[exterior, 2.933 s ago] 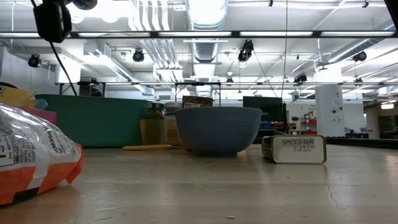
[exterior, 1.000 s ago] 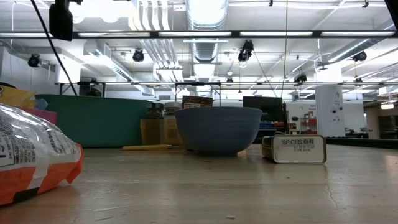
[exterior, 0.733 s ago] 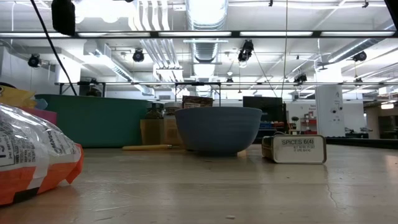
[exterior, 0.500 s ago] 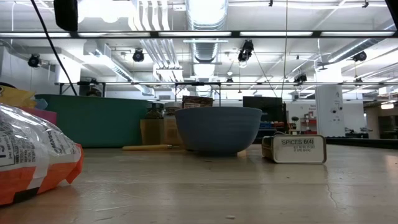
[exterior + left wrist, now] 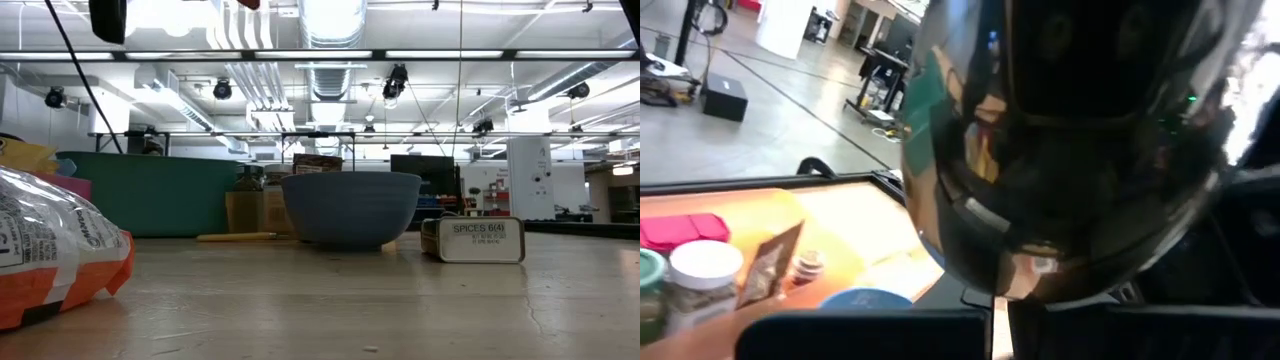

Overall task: Pick & Place Food Item
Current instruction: Put the orange spoon into the green bin

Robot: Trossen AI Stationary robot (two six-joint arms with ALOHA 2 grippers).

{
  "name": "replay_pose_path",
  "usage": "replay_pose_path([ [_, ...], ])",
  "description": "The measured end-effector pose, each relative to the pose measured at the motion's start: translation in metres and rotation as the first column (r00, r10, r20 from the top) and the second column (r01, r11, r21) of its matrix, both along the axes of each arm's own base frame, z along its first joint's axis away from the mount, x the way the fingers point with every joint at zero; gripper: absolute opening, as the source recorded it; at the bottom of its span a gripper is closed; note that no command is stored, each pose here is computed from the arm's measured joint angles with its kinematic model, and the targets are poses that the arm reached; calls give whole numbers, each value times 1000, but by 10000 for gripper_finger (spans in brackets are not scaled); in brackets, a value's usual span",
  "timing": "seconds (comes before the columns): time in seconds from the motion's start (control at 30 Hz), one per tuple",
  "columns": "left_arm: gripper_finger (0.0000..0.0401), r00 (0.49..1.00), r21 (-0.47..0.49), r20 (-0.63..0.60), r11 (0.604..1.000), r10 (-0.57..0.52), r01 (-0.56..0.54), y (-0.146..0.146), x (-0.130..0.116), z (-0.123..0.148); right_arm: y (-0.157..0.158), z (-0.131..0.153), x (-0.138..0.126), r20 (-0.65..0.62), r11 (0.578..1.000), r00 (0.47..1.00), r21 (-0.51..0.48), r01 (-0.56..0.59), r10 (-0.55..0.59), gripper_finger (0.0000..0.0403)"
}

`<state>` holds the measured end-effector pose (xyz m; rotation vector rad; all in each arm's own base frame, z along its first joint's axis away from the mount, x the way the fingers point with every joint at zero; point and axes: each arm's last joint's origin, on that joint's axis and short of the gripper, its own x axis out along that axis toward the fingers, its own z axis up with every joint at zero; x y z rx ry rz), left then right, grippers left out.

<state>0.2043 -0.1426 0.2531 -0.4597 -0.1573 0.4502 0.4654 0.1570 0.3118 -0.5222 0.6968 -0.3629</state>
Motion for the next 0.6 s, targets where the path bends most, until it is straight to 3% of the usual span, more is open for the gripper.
replay_pose_path([
  [0.17, 1, 1000, 1, -31, 1000, -2, 2, 9, -11, 9, 1, -1, -1, -6, 1000, 1000, 0, 3, -3, 206],
  [0.37, 1, 997, 0, -72, 1000, -2, 2, 22, -26, 16, -2, -6, -7, -42, 998, 997, 33, 60, -59, 229],
  [0.6, 1, 994, 18, -97, 999, 49, -47, 48, -40, 29, -14, -9, -32, -89, 954, 951, 28, 298, -295, 231],
])
